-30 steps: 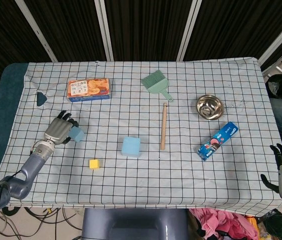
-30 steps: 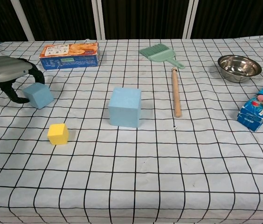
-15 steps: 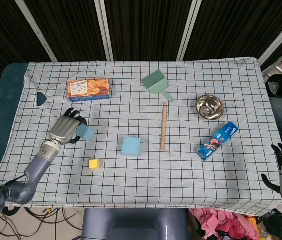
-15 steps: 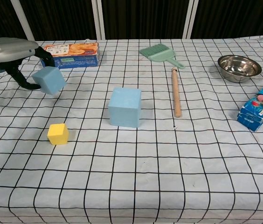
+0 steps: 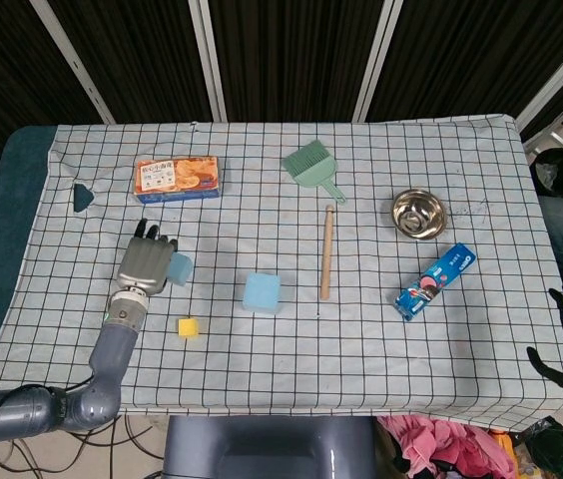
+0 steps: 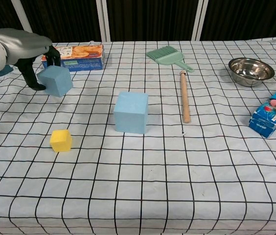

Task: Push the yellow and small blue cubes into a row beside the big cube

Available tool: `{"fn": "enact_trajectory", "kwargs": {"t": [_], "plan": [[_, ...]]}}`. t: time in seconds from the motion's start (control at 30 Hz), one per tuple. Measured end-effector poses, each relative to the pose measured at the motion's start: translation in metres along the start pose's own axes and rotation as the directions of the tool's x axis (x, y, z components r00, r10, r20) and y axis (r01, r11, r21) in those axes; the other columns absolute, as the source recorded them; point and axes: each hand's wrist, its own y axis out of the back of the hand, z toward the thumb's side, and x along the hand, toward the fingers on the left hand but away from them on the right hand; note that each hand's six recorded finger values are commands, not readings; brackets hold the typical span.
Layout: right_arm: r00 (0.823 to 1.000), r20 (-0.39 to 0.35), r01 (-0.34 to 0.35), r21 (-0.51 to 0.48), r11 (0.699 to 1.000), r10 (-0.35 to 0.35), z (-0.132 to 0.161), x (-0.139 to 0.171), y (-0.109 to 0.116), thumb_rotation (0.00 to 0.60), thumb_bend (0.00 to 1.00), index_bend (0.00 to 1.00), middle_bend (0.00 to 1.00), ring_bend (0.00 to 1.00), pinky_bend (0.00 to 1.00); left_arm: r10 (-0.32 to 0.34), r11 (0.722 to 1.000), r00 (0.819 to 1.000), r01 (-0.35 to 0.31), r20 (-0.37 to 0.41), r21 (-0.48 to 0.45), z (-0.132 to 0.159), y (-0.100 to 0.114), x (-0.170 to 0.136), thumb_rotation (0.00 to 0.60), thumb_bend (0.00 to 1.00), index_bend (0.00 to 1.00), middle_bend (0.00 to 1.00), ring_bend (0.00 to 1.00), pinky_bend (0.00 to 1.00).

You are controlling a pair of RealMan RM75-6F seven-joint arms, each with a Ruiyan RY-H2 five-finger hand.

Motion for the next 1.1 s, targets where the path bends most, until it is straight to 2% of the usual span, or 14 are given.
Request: {"fn": "enact_trajectory", "kwargs": {"t": [0.13, 0.33, 0.6, 0.9, 1.1], "plan": [[1.000, 0.002, -0.004, 0.001, 1.000, 0.004, 0.000, -0.001, -0.001, 0.600, 0.19, 0.11, 0.07, 0.21, 0.12, -0.030, 0.999, 1.000, 0.030, 0.005, -0.024, 0.022, -0.006, 0.003, 0.600, 0.37, 0.47, 0.33, 0.12, 0.04], [1.000, 0.002, -0.004, 0.002, 1.000, 0.004, 0.000, -0.001, -0.001, 0.600, 0.19, 0.11, 0.07, 0.21, 0.12, -0.037, 0.999, 0.999, 0.037, 0.016, -0.039, 0.034, -0.013, 0.010, 0.600, 0.37, 0.47, 0.33, 0.12, 0.03], [1.000, 0.006, -0.002, 0.000, 1.000, 0.002, -0.002, -0.001, -0.001, 0.600, 0.19, 0.11, 0.07, 0.21, 0.12, -0.006, 0.998, 0.998, 0.009, 0.058, -0.058, 0.057, -0.019, 0.014, 0.600, 0.36, 0.48, 0.33, 0.12, 0.03], [1.000, 0.017, 0.006, -0.006, 1.000, -0.006, -0.004, -0.001, 0.002, 0.600, 0.19, 0.11, 0.07, 0.21, 0.12, -0.040, 0.996, 0.999, 0.040, 0.005, -0.079, 0.073, -0.028, 0.015, 0.600, 0.36, 0.48, 0.33, 0.12, 0.02], [1.000, 0.015, 0.004, -0.005, 1.000, -0.004, -0.004, -0.001, 0.001, 0.600, 0.19, 0.11, 0.07, 0.21, 0.12, -0.049, 0.996, 0.999, 0.049, 0.006, -0.080, 0.082, -0.031, 0.015, 0.600, 0.35, 0.48, 0.33, 0.12, 0.02]]}}
